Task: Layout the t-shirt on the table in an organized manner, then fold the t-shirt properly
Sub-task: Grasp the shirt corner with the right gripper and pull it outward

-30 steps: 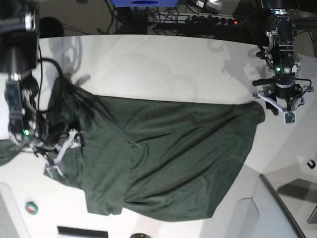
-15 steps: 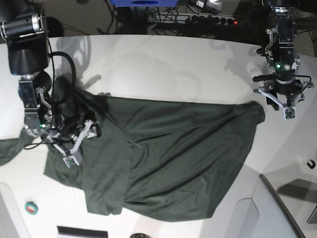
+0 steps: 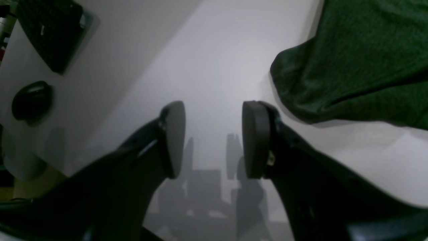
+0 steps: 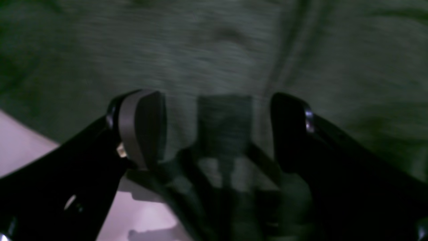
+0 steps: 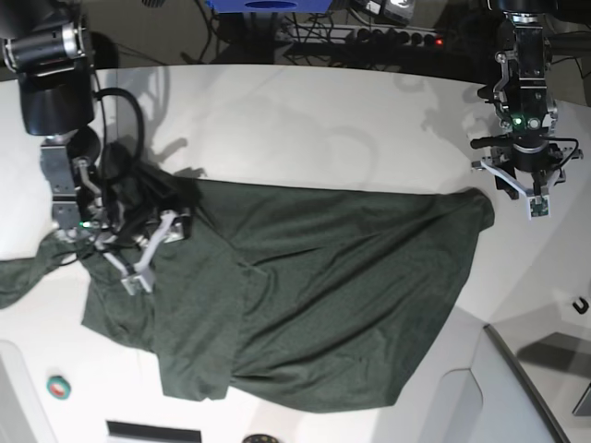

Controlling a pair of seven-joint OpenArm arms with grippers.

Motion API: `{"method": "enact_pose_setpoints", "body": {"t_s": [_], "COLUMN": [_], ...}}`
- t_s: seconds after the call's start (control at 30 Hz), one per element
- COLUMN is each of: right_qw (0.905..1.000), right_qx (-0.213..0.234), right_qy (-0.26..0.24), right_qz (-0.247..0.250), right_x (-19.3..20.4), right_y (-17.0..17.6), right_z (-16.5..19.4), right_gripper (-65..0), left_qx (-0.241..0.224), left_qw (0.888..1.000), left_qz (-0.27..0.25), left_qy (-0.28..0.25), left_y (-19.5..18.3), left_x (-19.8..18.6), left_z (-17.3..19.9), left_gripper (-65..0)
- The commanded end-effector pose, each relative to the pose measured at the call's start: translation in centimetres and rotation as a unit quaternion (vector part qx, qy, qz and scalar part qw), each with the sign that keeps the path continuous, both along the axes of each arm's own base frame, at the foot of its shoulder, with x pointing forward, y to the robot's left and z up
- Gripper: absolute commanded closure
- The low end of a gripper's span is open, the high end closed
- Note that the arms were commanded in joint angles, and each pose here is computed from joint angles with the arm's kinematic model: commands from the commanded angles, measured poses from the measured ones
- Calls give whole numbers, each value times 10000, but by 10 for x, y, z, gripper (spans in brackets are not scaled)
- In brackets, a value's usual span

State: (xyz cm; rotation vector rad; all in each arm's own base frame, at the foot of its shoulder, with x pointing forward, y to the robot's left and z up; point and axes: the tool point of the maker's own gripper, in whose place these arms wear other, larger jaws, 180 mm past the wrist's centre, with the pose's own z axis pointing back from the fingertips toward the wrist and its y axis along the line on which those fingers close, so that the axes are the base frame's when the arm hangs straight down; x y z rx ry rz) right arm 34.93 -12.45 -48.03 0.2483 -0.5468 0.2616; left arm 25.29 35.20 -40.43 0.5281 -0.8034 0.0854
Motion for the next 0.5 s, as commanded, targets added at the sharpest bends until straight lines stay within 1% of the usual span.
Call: {"method": "enact_pose_setpoints", "body": {"t_s": [0.0,0.27,0.3,0.33,0.37,0.47], "right_qw": [9996,9996,9996,9996,9996,9997], "right_qx": [41,57,56,48,48,43], "right_qy": [-269,-267,-265,-265,-265,-251], "right_qz": [-2,-32,-25,-26,-26,-26], "right_x": [16,17,16,16,16,16], "right_y": [0,1,1,1,1,0], "right_z": [15,15,15,15,15,14], "right_gripper": [-473,-468,-443,-404,-347,-137], "left_qx": [182,198,198,198,198,196], "left_qw": [9996,9996,9996,9996,9996,9995], "left_qz": [-13,-20,-20,-20,-20,0], "left_qy": [-209,-211,-211,-211,-211,-260], "left_y": [8,8,8,8,8,9], "left_x": [8,8,8,8,8,14], "left_z": [15,15,15,15,15,17], "left_gripper": [-267,-267,-267,-267,-267,-267]}}
